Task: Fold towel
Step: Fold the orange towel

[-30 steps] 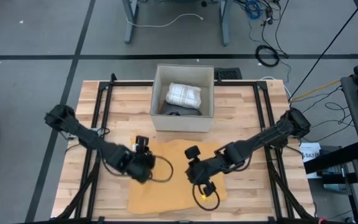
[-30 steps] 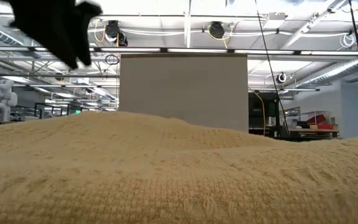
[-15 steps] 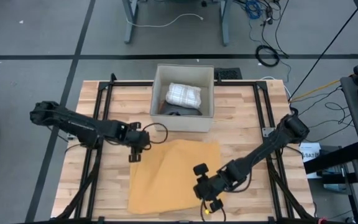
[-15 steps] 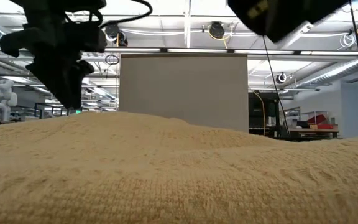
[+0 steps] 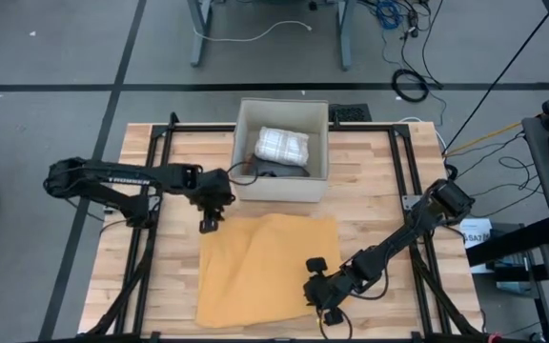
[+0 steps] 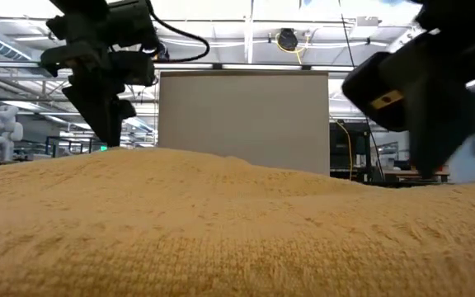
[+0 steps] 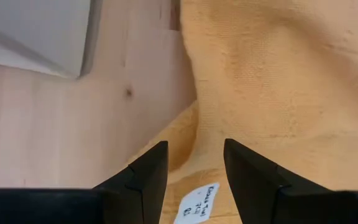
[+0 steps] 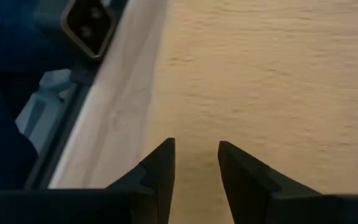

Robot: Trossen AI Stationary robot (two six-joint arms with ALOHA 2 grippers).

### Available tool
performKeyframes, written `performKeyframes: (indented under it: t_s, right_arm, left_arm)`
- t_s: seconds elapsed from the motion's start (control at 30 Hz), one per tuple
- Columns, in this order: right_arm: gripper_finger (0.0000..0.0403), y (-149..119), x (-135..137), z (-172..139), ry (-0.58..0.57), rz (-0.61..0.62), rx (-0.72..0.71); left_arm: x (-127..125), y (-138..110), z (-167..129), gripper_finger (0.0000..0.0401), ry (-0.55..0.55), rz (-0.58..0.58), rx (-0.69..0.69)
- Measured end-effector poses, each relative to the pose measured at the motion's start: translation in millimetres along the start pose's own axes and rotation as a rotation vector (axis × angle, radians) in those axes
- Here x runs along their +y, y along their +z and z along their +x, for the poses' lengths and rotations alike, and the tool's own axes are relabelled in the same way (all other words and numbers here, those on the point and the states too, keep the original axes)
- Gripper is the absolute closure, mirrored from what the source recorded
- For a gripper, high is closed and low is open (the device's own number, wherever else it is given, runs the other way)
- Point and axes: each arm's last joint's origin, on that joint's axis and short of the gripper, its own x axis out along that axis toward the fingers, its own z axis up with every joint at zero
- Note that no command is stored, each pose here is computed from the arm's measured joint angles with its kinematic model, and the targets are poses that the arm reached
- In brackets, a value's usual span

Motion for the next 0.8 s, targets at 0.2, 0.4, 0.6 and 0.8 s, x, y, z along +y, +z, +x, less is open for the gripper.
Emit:
performKeyframes:
  t_s: [0.2,0.4,0.6,0.8]
  right_arm:
    - [0.0291,-3.9,10.3,-1.3,0.014,-0.022,-0.002]
    - [0.0291,-9.0,12.5,-2.3,-0.076,-0.036,-0.002]
    - [0.0291,-13.3,10.0,-2.6,-0.108,0.008,0.038]
    - [0.0291,-17.0,11.0,-3.4,-0.134,0.040,0.055]
  left_arm:
    - [6.3,-10.6,8.9,0.0238,-0.083,-0.040,0.040]
    - [9.0,-15.7,21.7,0.0239,-0.084,-0.013,0.045]
    - [9.3,-10.9,22.9,0.0272,-0.082,0.057,-0.004]
    - [9.4,-11.2,23.0,0.0309,-0.082,0.082,-0.002]
